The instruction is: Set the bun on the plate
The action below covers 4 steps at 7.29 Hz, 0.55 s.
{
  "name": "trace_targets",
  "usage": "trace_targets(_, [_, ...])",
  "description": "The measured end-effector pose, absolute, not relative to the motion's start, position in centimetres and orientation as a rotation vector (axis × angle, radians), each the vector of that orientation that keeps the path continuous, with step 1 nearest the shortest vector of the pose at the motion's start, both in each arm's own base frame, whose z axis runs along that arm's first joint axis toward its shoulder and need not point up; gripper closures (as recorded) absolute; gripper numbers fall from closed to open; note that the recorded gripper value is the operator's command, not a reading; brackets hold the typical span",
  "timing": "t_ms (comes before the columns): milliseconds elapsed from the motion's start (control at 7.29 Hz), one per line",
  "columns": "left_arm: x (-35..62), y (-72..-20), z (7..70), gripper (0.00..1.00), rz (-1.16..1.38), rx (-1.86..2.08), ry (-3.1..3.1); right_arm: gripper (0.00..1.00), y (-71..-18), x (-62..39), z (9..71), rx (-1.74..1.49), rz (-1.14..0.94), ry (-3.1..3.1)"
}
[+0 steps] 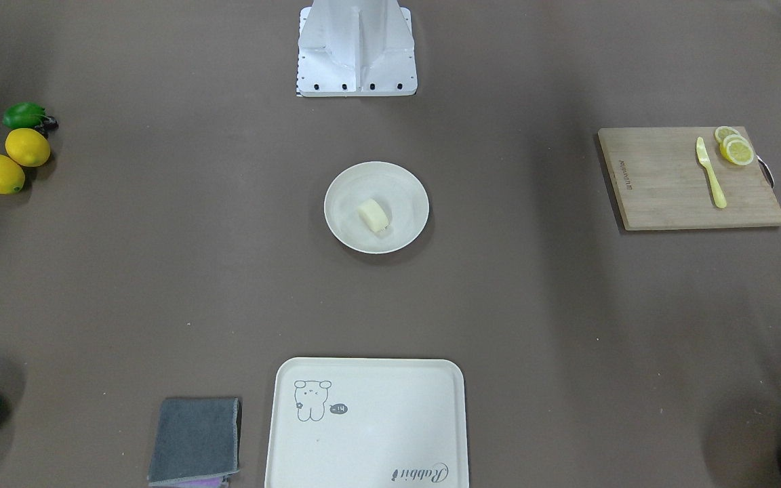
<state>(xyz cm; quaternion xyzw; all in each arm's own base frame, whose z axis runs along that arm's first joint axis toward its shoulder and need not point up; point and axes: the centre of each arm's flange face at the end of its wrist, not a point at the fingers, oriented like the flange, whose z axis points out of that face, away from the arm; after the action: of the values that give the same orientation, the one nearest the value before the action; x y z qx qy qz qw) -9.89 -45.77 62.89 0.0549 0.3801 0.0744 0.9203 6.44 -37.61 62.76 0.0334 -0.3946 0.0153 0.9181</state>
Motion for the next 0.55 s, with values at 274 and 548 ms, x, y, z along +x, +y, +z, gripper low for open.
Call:
trace_targets(274, [-10.1, -45.4, 63.4, 0.02, 0.095, 0.100, 0.786, 0.00, -37.6, 6.4, 62.8, 0.068, 0.032, -0.812])
trace_targets(548, [-10.1, -45.4, 64.1, 0.02, 0.081, 0.088, 0.788, 0.00, -37.5, 6.5, 62.8, 0.068, 0.032, -0.811])
